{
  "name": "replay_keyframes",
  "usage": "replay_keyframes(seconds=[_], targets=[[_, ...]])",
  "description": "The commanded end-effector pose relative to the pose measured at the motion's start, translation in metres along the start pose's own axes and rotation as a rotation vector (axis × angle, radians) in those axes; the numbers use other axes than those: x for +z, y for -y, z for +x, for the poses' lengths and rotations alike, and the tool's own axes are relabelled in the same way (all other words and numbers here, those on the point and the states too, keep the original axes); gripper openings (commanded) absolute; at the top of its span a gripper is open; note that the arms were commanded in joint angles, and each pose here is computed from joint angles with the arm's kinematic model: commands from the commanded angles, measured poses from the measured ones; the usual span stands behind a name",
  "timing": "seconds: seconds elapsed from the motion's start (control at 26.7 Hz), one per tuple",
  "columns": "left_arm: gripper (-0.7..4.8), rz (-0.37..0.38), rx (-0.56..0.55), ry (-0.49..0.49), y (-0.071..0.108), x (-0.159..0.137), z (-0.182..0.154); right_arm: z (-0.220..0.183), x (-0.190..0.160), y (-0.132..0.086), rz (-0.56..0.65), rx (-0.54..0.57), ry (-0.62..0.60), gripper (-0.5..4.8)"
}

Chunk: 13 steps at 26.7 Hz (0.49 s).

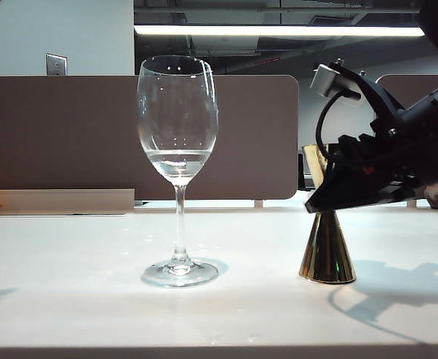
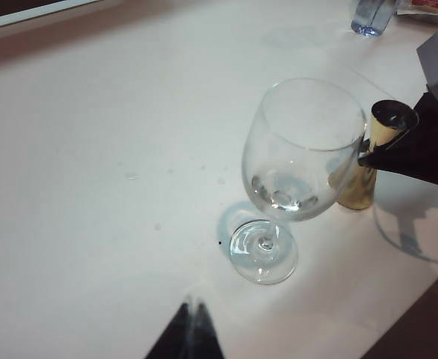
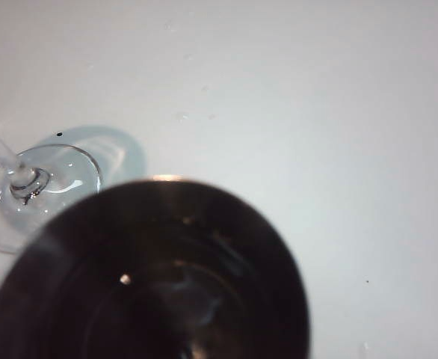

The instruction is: Pick up the jigger and pour the water inside into the glass.

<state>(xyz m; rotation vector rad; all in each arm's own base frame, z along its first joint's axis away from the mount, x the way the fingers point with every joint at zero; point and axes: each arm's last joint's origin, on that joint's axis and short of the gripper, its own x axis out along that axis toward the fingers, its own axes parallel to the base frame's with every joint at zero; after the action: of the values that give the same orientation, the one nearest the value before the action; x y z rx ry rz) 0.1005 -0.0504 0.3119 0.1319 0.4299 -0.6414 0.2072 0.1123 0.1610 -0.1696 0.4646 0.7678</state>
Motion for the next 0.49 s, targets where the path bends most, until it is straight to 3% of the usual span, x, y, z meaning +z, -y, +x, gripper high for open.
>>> replay_keyframes(seconds=[0.04, 0.11, 0.49], targets=[[-0.05, 0.005, -0.001, 0.009, 0.0, 0.001, -0.001, 0.0, 0.006, 0.0, -0.013, -0.006, 0.052, 0.35], [-0.05, 0.005, -0.001, 0.009, 0.0, 0.001, -0.001, 0.0, 0.007, 0.001, -0.014, -0.016, 0.054, 0.16], [-0.05, 0.005, -0.001, 0.009, 0.0, 0.001, -0.001, 0.0, 0.034, 0.006, -0.032, -0.081, 0.091, 0.16]])
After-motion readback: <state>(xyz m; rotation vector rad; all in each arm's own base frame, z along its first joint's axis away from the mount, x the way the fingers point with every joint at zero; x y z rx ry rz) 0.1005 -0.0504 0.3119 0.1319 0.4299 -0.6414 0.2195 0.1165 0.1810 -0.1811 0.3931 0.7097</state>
